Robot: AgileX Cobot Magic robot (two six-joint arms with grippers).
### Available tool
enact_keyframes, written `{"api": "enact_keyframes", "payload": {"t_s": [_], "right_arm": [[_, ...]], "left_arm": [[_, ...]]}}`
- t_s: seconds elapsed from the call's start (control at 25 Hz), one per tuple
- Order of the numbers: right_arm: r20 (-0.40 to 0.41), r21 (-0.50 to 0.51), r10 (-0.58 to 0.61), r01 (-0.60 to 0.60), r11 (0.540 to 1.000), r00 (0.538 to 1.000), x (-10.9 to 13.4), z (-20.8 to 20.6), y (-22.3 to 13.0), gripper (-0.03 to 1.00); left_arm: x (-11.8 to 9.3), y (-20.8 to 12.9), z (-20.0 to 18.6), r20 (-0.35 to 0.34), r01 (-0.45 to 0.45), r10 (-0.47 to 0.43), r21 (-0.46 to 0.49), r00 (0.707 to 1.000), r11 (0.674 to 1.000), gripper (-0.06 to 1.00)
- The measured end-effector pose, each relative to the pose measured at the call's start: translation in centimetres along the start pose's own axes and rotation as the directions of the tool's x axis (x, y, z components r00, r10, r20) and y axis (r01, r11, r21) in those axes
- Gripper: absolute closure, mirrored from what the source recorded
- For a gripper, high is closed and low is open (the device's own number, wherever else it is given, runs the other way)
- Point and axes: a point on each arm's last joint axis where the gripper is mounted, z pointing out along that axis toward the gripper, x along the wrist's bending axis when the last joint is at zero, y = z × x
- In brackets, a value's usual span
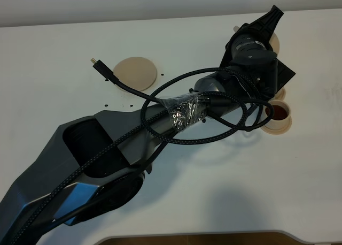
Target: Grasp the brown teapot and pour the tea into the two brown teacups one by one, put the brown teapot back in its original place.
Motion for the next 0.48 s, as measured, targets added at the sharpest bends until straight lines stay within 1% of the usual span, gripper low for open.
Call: {"api": "enact_keyframes", "payload": {"t_s": [0.32,0.48], "right_arm": [[0.0,0.0,0.0,0.0,1.0,1.0,0.0,0.0,0.0,0.53],[0.0,0.0,0.0,0.0,1.0,1.0,0.0,0.0,0.0,0.53]], "left_arm": [[-0.13,-0.13,0.0,0.014,0.0,0.0,0.014,1.0,1.0,0.82],[-0.11,-0.14,0.0,0.013,-0.025,0.025,0.015,1.0,1.0,0.82]]}}
